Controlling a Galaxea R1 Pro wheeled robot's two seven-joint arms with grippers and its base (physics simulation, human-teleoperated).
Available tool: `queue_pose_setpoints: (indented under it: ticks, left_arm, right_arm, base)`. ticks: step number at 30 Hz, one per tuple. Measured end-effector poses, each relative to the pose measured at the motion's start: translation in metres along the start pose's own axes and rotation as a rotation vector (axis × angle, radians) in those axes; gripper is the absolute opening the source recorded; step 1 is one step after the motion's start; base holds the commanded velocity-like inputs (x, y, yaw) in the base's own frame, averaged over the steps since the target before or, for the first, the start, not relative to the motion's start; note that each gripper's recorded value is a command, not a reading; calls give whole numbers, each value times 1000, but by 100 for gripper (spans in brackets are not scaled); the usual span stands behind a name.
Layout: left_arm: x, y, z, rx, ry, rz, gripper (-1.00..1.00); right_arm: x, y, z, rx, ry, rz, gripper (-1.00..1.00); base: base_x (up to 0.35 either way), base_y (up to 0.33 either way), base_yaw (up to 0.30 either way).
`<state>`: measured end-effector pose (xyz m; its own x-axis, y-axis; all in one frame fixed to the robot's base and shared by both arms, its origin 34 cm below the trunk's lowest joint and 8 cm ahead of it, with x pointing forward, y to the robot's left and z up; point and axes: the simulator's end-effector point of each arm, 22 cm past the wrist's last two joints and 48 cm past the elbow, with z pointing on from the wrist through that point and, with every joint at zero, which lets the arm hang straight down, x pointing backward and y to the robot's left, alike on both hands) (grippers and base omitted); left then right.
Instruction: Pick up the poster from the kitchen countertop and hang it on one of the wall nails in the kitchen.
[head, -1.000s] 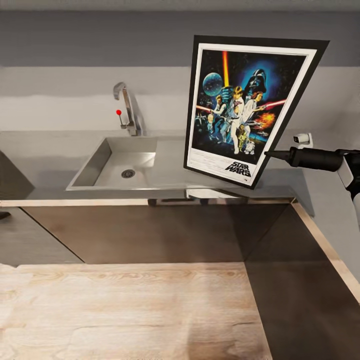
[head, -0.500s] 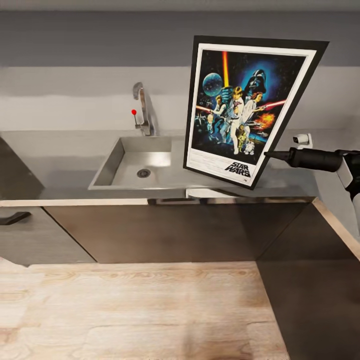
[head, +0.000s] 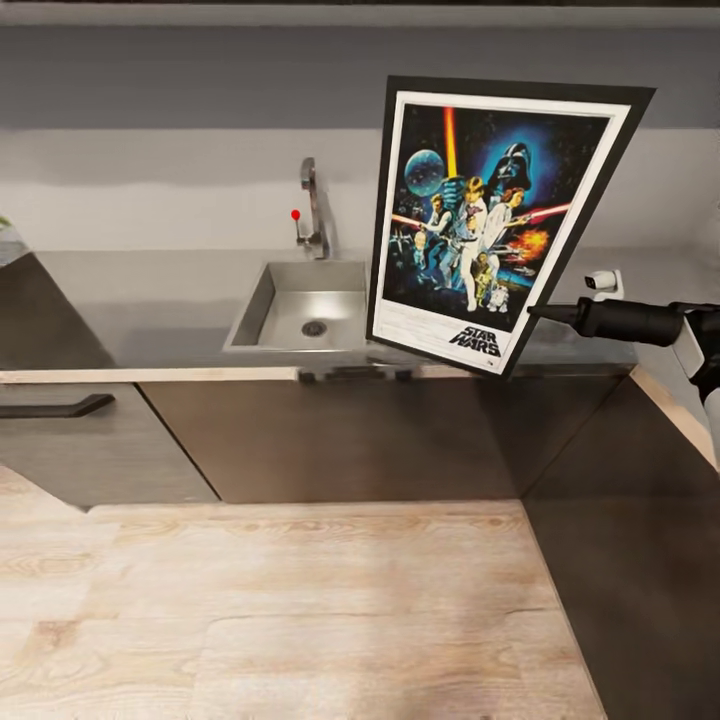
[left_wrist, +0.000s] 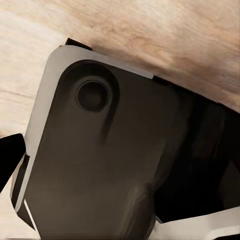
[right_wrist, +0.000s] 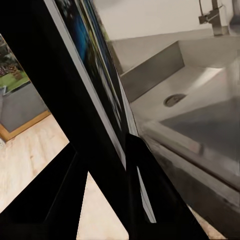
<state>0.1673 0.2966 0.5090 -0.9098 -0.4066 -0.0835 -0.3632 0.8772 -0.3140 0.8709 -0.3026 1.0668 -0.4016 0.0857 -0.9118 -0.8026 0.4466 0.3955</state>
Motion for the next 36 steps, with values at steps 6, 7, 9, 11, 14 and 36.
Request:
queue_pose_setpoints:
  ticks: [6, 7, 9, 11, 14, 36]
  left_arm:
    - [-1, 1, 0, -1, 0, 1, 100]
    - [0, 1, 0, -1, 0, 1, 100]
    - [0, 1, 0, -1, 0, 1, 100]
    - [-1, 1, 0, -2, 0, 1, 100]
    - [0, 1, -1, -2, 0, 1, 100]
    - [11, 1, -1, -2, 20, -15, 100]
  right_arm:
    - [2, 0, 1, -2, 2, 0, -100]
    - [1, 1, 1, -3, 3, -5, -100]
    - [3, 4, 2, -5, 11, -25, -100]
    - [7, 10, 5, -12, 21, -58, -100]
    - [9, 25, 8, -37, 9, -65, -100]
    - [56, 88, 25, -139, 29, -30, -100]
  base:
    - [-297, 147, 0]
    - [-300, 141, 0]
    - [-299, 138, 0]
    - [-259, 117, 0]
    - [-125, 57, 0]
    - [-198, 5, 0]
